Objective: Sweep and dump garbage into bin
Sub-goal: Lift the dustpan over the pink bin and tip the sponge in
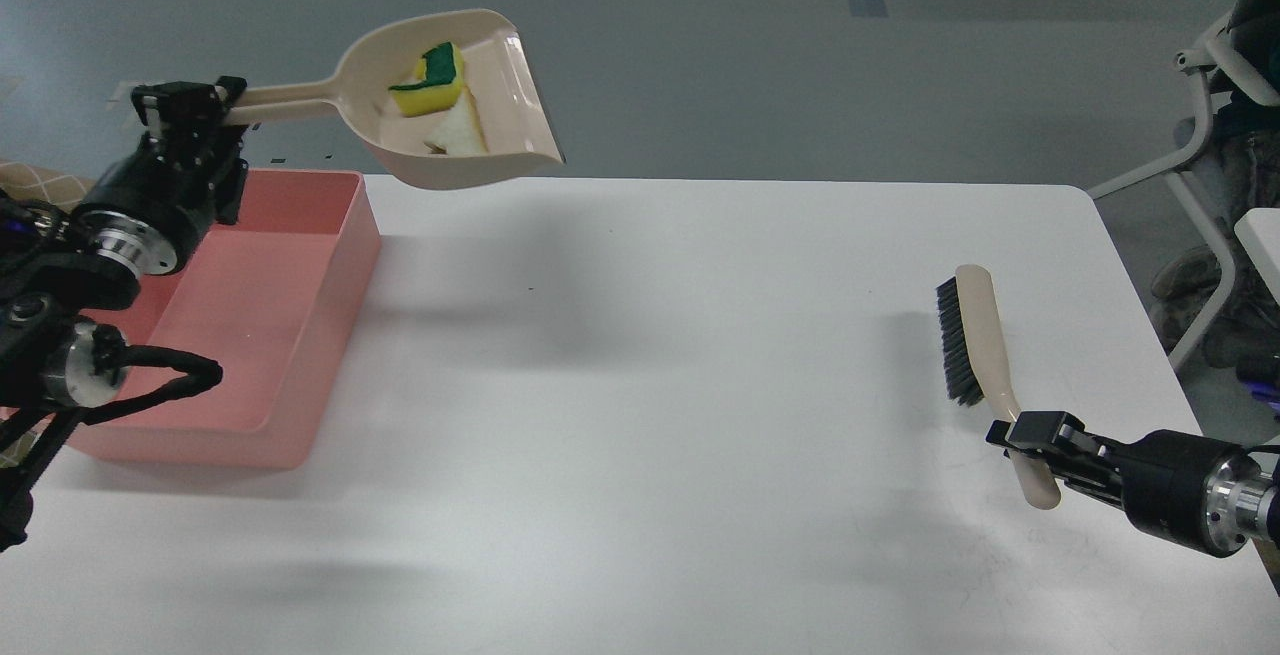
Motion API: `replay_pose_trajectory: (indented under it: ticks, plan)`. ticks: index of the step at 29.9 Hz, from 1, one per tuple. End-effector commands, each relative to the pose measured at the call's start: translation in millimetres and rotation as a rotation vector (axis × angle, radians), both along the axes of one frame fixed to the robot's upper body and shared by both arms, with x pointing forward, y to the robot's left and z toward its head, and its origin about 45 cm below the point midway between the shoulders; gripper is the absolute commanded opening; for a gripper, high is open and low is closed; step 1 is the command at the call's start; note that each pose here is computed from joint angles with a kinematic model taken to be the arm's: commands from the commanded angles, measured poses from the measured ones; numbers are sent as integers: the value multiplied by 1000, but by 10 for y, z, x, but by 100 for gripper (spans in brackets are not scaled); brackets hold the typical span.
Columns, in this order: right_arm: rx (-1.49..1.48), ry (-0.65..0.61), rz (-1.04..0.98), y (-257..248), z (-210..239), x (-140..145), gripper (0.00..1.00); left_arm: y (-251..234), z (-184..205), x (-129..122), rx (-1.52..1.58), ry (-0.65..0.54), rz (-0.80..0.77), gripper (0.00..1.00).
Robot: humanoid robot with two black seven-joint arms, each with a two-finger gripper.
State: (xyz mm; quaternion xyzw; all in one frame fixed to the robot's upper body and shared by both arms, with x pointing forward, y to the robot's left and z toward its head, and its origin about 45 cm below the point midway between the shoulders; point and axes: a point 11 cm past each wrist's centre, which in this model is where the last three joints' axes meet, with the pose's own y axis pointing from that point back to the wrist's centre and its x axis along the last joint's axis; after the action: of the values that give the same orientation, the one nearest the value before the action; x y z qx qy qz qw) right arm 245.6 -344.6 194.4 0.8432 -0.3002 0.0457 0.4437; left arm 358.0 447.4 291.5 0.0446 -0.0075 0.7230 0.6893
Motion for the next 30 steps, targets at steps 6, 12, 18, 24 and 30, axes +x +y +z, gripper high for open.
replay_pose_trajectory:
  ticks: [6, 12, 18, 24, 30]
  plan:
    - [6, -1, 6, 30, -4, 8, 0, 738, 33, -329, 52, 46, 84, 0]
    - [7, 0, 7, 36, -6, 9, 0, 1296, 86, -616, 129, 62, 140, 0]
    - [6, 0, 6, 34, -10, 6, 0, 1761, 301, -885, 256, 42, 169, 0]
    - [17, 6, 17, 94, -38, 2, 0, 1858, 400, -998, 416, 42, 125, 0]
    - [18, 6, 18, 101, -43, 5, 0, 1797, 494, -977, 573, 37, 47, 0]
